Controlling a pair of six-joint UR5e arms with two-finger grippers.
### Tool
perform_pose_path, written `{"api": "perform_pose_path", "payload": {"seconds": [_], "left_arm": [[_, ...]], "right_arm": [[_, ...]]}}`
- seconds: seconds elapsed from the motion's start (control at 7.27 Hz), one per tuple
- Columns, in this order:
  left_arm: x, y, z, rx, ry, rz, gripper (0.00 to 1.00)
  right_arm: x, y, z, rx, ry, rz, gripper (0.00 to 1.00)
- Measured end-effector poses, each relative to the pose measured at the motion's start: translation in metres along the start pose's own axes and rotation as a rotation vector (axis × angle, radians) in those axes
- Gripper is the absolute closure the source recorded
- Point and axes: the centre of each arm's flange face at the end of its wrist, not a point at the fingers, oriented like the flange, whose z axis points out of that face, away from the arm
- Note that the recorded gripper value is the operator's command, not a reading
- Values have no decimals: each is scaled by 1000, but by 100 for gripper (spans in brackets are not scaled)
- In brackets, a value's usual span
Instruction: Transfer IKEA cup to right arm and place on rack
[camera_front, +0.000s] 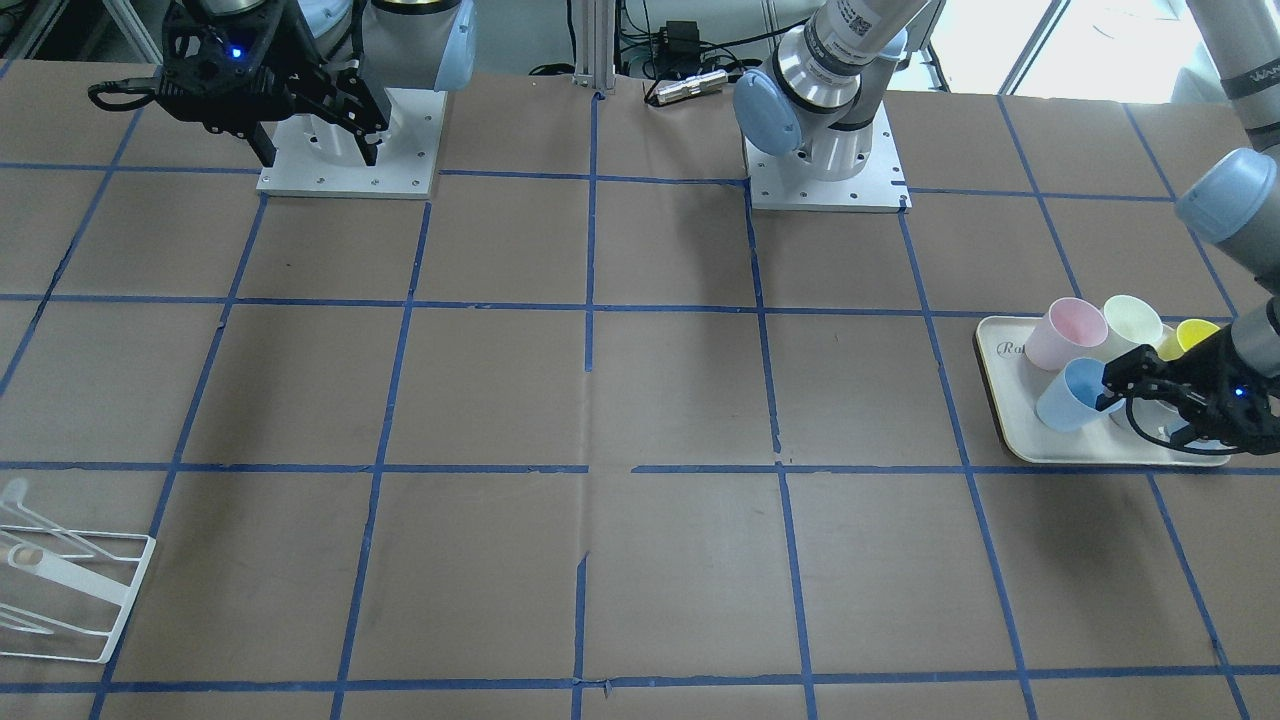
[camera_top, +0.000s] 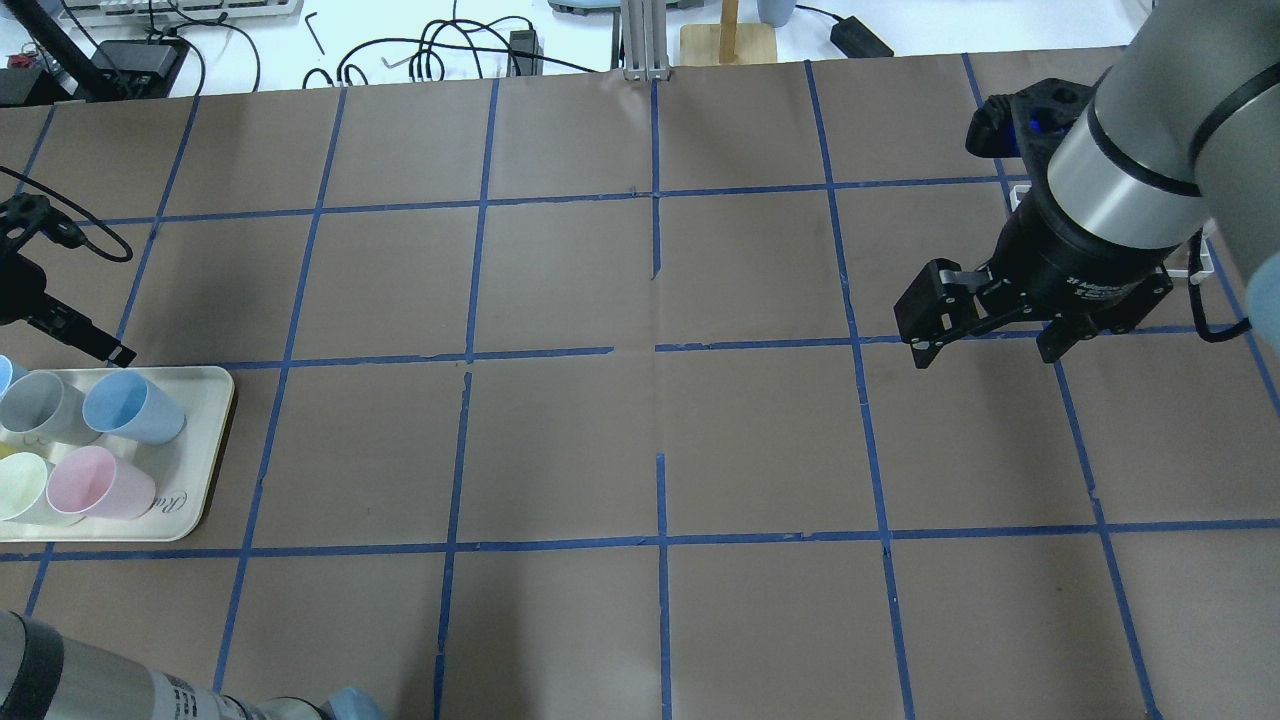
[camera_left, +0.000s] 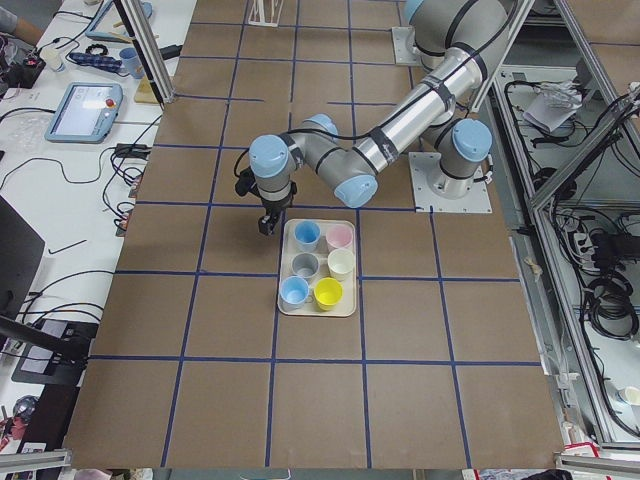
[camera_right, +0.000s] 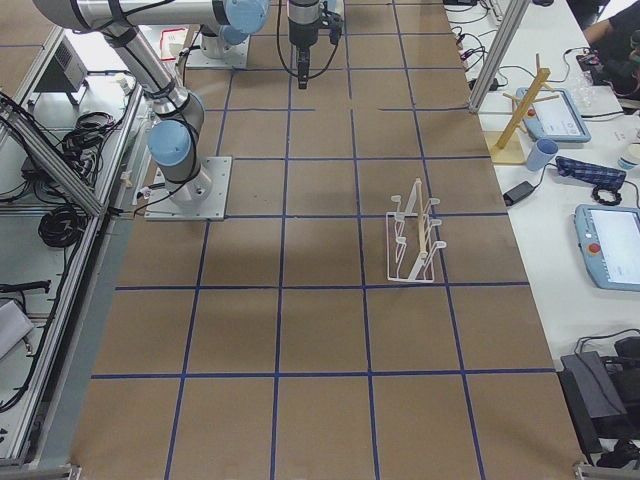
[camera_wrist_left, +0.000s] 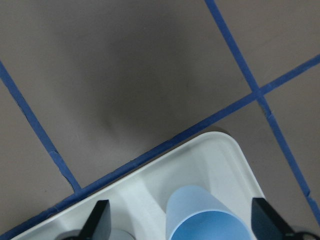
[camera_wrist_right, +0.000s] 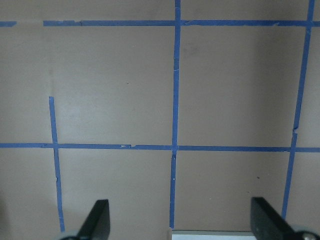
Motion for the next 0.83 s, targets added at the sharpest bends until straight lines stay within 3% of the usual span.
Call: {"api": "perform_pose_path", "payload": {"seconds": [0.41, 0.83], "left_arm": [[11, 12, 25, -37, 20, -10, 0], [8, 18, 22, -56, 8, -18, 0]], "right_arm": [[0, 0, 2, 1, -1, 0, 0], [2, -3, 3, -1, -9, 4, 0]]}}
